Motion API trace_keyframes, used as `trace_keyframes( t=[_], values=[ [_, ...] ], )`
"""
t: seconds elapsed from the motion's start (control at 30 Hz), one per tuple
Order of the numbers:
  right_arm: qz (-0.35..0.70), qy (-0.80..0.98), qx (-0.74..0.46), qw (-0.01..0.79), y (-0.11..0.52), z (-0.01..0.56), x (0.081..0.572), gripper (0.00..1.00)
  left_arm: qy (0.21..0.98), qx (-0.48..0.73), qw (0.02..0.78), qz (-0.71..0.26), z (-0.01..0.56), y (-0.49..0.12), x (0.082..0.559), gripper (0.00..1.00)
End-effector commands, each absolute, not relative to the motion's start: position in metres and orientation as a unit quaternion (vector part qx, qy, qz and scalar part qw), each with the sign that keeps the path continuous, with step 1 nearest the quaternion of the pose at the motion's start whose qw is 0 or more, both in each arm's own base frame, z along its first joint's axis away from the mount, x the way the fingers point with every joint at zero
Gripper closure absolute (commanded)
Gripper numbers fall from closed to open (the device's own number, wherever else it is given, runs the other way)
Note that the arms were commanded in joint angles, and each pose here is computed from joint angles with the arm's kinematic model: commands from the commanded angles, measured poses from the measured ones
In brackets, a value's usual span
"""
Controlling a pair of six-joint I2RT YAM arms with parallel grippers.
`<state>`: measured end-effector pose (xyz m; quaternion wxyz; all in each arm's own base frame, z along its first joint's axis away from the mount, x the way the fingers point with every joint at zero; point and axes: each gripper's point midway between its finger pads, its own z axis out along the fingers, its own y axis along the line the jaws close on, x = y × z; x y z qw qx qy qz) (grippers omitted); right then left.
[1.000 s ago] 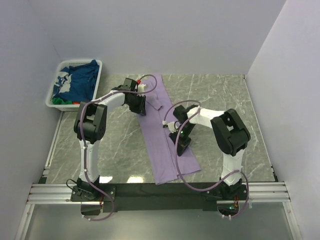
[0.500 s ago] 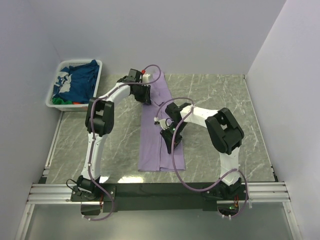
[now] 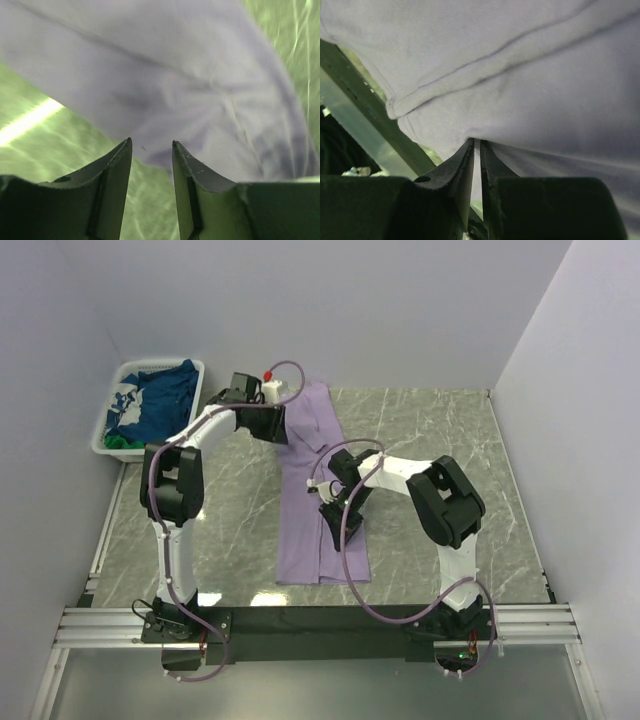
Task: Fold and stack the t-shirts
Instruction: Fold the tshirt
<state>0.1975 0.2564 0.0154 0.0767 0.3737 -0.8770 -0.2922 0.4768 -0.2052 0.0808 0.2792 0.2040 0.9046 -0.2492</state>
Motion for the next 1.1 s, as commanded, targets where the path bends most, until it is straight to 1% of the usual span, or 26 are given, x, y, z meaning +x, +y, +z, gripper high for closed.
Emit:
trace_keyframes(
  t=[0.0, 0.07, 0.1, 0.17, 0.23, 0.37, 0.4, 0.47, 0.5, 0.57, 0.6, 0.63, 0.67, 0.7, 0.77, 0.83, 0.9, 0.93, 1.03, 1.07],
  values=[
    [-0.285, -0.867, 0.395, 0.105, 0.259, 0.0, 0.178, 0.82, 0.884, 0.206, 0.342, -0.245, 0.116, -0.204, 0.514, 0.56],
    [-0.283, -0.863, 0.402, 0.119, 0.258, -0.002, 0.169, 0.83, 0.888, 0.178, 0.344, -0.248, 0.119, -0.204, 0.526, 0.56],
    [-0.288, -0.856, 0.41, 0.126, 0.261, -0.001, 0.161, 0.83, 0.895, 0.169, 0.337, -0.24, 0.105, -0.203, 0.532, 0.56],
    [-0.298, -0.847, 0.418, 0.141, 0.261, 0.003, 0.148, 0.83, 0.895, 0.162, 0.337, -0.243, 0.105, -0.205, 0.54, 0.56],
    [-0.301, -0.841, 0.424, 0.15, 0.26, 0.006, 0.139, 0.82, 0.9, 0.153, 0.329, -0.241, 0.089, -0.206, 0.545, 0.56],
    [-0.298, -0.841, 0.429, 0.142, 0.26, 0.009, 0.141, 0.83, 0.904, 0.149, 0.318, -0.245, 0.07, -0.213, 0.551, 0.56],
    [-0.297, -0.842, 0.43, 0.138, 0.261, 0.011, 0.143, 0.83, 0.908, 0.147, 0.306, -0.244, 0.057, -0.214, 0.55, 0.57],
    [-0.292, -0.843, 0.432, 0.132, 0.262, 0.012, 0.147, 0.83, 0.909, 0.149, 0.305, -0.243, 0.052, -0.219, 0.554, 0.58],
    [-0.291, -0.844, 0.431, 0.131, 0.263, 0.011, 0.149, 0.83, 0.911, 0.148, 0.299, -0.244, 0.041, -0.22, 0.555, 0.59],
    [-0.287, -0.846, 0.429, 0.135, 0.261, 0.009, 0.151, 0.82, 0.909, 0.142, 0.305, -0.246, 0.04, -0.223, 0.565, 0.6],
    [-0.285, -0.846, 0.43, 0.138, 0.26, 0.006, 0.153, 0.82, 0.914, 0.139, 0.292, -0.245, 0.025, -0.223, 0.565, 0.6],
    [-0.282, -0.846, 0.429, 0.14, 0.259, 0.005, 0.154, 0.82, 0.914, 0.137, 0.294, -0.244, 0.024, -0.224, 0.569, 0.6],
    [-0.28, -0.849, 0.427, 0.136, 0.258, 0.004, 0.157, 0.81, 0.908, 0.138, 0.31, -0.248, 0.035, -0.228, 0.58, 0.6],
    [-0.28, -0.849, 0.427, 0.134, 0.259, 0.004, 0.16, 0.79, 0.909, 0.137, 0.307, -0.247, 0.026, -0.227, 0.583, 0.6],
    [-0.28, -0.854, 0.419, 0.127, 0.257, 0.007, 0.169, 0.75, 0.904, 0.132, 0.325, -0.244, 0.03, -0.228, 0.594, 0.59],
    [-0.275, -0.858, 0.419, 0.11, 0.257, 0.012, 0.18, 0.66, 0.901, 0.131, 0.337, -0.241, 0.027, -0.228, 0.602, 0.57],
    [-0.272, -0.864, 0.412, 0.094, 0.254, 0.019, 0.194, 0.61, 0.899, 0.133, 0.346, -0.232, 0.022, -0.226, 0.609, 0.56],
    [-0.271, -0.866, 0.411, 0.089, 0.253, 0.022, 0.198, 0.6, 0.898, 0.135, 0.353, -0.227, 0.024, -0.225, 0.612, 0.56],
    [-0.278, -0.869, 0.403, 0.072, 0.254, 0.031, 0.211, 0.58, 0.888, 0.138, 0.383, -0.214, 0.03, -0.223, 0.626, 0.51],
    [-0.282, -0.869, 0.4, 0.069, 0.255, 0.034, 0.213, 0.58, 0.881, 0.142, 0.399, -0.21, 0.034, -0.222, 0.633, 0.48]
  ],
)
